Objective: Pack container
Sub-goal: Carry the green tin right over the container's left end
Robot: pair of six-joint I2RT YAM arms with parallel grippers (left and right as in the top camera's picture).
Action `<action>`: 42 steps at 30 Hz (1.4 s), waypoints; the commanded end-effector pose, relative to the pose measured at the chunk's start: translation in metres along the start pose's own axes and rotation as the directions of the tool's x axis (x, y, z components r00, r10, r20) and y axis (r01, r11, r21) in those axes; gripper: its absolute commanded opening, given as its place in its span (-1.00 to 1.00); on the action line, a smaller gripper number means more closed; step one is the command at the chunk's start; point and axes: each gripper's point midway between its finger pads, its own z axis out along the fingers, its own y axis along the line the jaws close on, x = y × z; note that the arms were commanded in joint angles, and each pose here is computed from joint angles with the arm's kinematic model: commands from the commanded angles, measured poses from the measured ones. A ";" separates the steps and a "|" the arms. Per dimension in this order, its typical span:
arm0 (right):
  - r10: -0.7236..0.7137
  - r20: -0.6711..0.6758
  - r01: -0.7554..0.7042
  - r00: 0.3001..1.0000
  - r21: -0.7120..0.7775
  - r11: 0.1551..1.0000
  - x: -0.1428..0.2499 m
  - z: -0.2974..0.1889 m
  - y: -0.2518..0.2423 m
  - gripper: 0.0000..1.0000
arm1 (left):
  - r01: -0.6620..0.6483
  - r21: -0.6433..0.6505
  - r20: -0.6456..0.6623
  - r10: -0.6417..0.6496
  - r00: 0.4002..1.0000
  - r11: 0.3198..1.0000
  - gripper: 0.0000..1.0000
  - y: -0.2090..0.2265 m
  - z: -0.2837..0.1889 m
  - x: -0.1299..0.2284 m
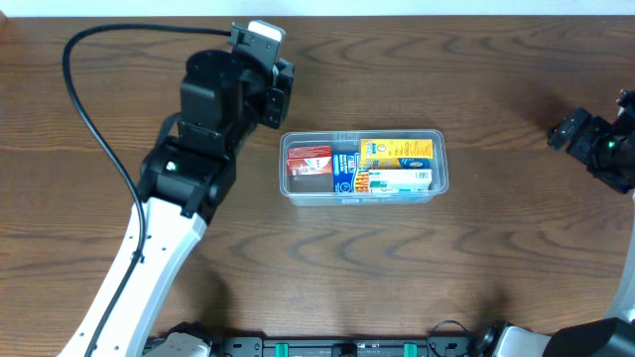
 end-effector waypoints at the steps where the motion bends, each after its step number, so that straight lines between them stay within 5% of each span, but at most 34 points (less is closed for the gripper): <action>1: 0.012 0.010 -0.012 1.000 -0.005 1.000 -0.004 -0.002 0.001 0.99 | 0.186 -0.042 -0.014 -0.186 0.982 0.982 0.11 -0.001 -0.004 0.001; 10: 0.012 0.010 -0.012 1.000 -0.005 1.000 -0.004 -0.002 0.001 0.98 | 0.441 -0.056 -0.122 -0.444 0.888 0.896 0.12 -0.024 -0.008 0.029; 20: 0.012 0.010 -0.012 1.000 -0.005 1.000 -0.004 -0.002 0.001 0.99 | 0.306 -0.012 -0.221 -0.301 0.928 0.952 0.13 -0.057 0.000 0.059; 42: 0.012 0.011 -0.012 1.000 -0.004 1.000 -0.004 -0.003 0.000 0.98 | 0.149 -0.129 -0.436 -0.191 0.879 0.980 0.12 -0.092 0.050 0.154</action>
